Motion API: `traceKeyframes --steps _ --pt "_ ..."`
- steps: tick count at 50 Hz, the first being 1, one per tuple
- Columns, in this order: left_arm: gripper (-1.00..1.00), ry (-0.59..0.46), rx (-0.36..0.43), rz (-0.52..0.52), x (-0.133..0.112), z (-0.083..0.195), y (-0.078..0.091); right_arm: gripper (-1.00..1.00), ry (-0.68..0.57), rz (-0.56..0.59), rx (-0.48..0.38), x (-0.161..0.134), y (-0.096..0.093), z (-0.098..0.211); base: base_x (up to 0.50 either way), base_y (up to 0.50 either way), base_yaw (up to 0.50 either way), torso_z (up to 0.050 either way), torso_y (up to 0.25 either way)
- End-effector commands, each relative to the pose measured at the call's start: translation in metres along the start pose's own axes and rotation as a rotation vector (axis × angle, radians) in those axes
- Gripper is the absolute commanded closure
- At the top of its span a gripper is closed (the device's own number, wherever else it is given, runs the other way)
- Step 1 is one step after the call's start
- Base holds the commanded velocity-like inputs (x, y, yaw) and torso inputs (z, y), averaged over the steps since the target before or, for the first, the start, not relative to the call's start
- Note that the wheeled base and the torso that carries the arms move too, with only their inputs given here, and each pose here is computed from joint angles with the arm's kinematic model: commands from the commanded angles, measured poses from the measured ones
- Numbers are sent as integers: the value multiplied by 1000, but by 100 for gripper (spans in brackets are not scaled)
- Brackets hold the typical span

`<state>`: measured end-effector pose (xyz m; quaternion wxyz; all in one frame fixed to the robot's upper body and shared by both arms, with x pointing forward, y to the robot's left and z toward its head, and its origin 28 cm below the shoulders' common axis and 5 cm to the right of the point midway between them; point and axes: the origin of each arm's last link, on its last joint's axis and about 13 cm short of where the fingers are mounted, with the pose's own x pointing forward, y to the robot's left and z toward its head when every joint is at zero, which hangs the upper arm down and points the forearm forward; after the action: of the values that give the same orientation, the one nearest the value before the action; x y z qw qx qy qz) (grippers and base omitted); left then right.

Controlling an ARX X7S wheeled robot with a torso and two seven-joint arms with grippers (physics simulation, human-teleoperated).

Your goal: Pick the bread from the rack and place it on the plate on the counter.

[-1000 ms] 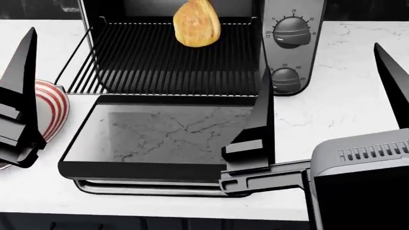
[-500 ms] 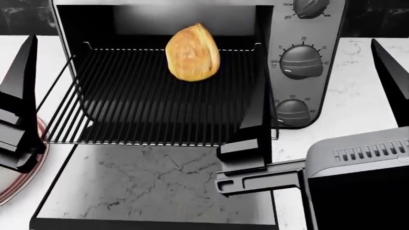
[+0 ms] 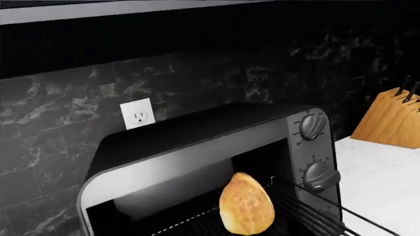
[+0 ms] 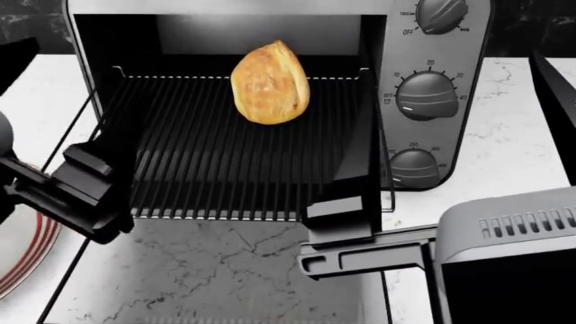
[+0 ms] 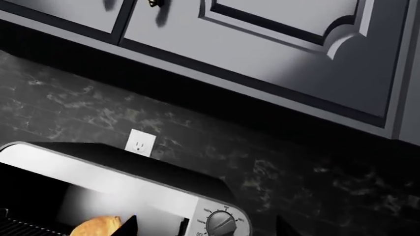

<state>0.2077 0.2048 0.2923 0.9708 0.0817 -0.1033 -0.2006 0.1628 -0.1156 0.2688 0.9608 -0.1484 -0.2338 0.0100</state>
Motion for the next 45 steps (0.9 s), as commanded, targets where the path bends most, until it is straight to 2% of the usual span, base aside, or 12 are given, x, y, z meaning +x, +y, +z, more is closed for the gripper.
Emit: traceKeyframes --steps 1,14,26,45 --pt "-100 119 -118 -177 29 -6 4 -100 -14 15 6 -2 1 5 0 0 0 0 0" --pt "-100 192 -206 -243 57 -16 13 -100 -19 25 6 -4 2 7 0 0 0 0 0" --pt "-100 279 -181 -275 79 -19 13 -100 -25 24 11 -5 2 7 0 0 0 0 0" --pt "-100 340 -216 -305 112 -28 21 -100 -53 33 13 -7 1 12 0 0 0 0 0"
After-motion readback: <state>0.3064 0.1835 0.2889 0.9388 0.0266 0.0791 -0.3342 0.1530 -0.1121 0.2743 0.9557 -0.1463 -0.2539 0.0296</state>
